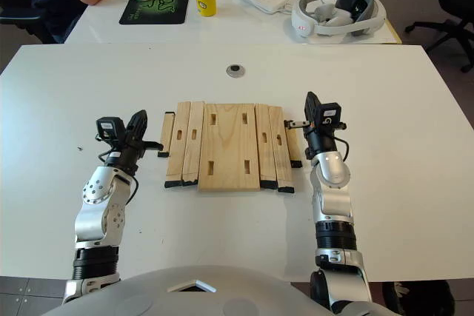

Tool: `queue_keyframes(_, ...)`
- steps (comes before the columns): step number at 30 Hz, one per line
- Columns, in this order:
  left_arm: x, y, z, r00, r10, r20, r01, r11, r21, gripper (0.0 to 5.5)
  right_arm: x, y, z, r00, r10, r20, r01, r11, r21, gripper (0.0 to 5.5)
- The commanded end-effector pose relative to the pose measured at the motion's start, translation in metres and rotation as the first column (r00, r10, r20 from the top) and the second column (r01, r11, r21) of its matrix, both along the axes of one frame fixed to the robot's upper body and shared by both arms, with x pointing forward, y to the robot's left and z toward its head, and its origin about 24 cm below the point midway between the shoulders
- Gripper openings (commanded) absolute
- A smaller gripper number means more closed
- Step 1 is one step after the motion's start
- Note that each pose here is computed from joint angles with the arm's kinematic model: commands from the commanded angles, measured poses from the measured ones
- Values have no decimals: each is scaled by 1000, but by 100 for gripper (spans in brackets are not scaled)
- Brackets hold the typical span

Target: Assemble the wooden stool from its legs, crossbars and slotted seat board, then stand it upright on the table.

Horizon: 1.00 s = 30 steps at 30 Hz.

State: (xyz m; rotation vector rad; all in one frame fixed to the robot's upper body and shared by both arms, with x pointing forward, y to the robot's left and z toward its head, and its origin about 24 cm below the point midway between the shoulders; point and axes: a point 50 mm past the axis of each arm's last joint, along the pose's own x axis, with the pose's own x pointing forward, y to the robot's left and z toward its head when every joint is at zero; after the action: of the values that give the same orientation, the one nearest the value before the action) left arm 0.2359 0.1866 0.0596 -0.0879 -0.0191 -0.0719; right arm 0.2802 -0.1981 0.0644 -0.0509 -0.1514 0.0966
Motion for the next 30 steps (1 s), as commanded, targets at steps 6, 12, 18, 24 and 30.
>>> queue_keyframes(6, 9, -8, 4, 998, -39, 46, 35, 996, 85, 2, -2, 7, -7, 998, 49, -35, -50, 999, -15, 0)
queue_keyframes(12, 17, -1, 2, 995, -93, 18, 90, 988, 126, 2, -15, 21, -16, 999, 15, -30, -16, 1000, -20, 0)
queue_keyframes(18, 18, 5, -1, 994, -105, -6, 105, 984, 145, 2, -20, 22, -18, 999, -15, -33, 14, 1000, -17, 0)
queue_keyframes(24, 17, 4, -4, 993, -115, -22, 117, 982, 151, 2, -20, 19, -19, 999, -28, -35, 27, 999, -18, 0)
queue_keyframes(30, 18, 0, -5, 993, -117, -22, 119, 981, 150, 2, -17, 21, -19, 999, -19, -37, 18, 1000, -20, 0)
